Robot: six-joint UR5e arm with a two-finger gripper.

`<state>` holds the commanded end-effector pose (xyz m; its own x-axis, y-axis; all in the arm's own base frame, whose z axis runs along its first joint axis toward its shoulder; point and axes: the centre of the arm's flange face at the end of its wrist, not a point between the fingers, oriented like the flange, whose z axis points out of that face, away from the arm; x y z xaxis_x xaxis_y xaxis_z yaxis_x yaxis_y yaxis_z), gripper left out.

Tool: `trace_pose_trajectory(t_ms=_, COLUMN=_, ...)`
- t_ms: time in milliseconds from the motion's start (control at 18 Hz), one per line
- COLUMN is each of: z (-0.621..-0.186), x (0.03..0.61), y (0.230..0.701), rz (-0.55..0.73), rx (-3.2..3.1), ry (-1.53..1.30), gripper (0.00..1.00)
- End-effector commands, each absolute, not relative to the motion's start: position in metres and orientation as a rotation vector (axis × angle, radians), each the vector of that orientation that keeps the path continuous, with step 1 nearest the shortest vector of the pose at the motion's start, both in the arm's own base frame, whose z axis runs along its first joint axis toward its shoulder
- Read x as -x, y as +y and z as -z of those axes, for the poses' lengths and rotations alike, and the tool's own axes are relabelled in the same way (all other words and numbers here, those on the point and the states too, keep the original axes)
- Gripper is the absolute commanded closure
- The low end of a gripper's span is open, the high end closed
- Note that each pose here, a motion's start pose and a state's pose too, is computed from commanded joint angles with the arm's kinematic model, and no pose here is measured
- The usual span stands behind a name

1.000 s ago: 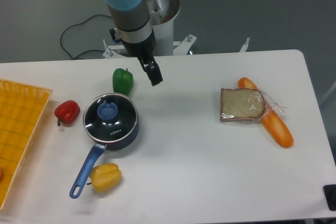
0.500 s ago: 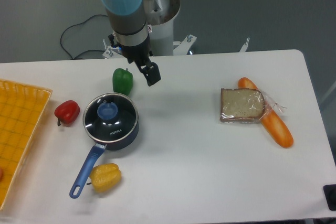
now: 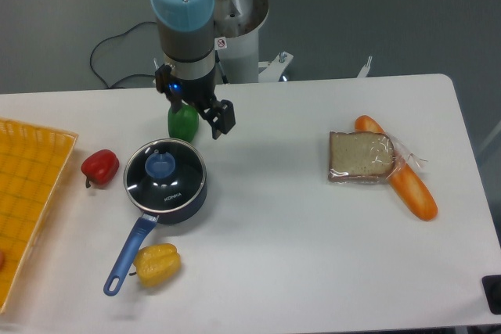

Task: Open the lid
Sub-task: 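Move the gripper toward the blue knob on the saucepan lid, then lower the gripper onto the lid knob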

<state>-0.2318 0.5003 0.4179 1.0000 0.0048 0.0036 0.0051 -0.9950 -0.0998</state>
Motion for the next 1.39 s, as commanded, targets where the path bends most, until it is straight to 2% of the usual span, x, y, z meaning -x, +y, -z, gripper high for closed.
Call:
trace_pose_trajectory(t_ms=667, z=-0.383, x=0.216, y=0.533, rz=0.058, rx=3.000, ry=-0.473, gripper=0.00)
trace_pose_trajectory(t_ms=944, z=-0.365, x=0.208, y=0.542, rz=0.082, rx=3.008, ry=-0.552, gripper=0.00)
trace_pose_trajectory(t_ms=1389, z=-0.333, x=0.187, y=0.556, rz=0.087, rx=3.066, ry=-0.522, gripper=0.00)
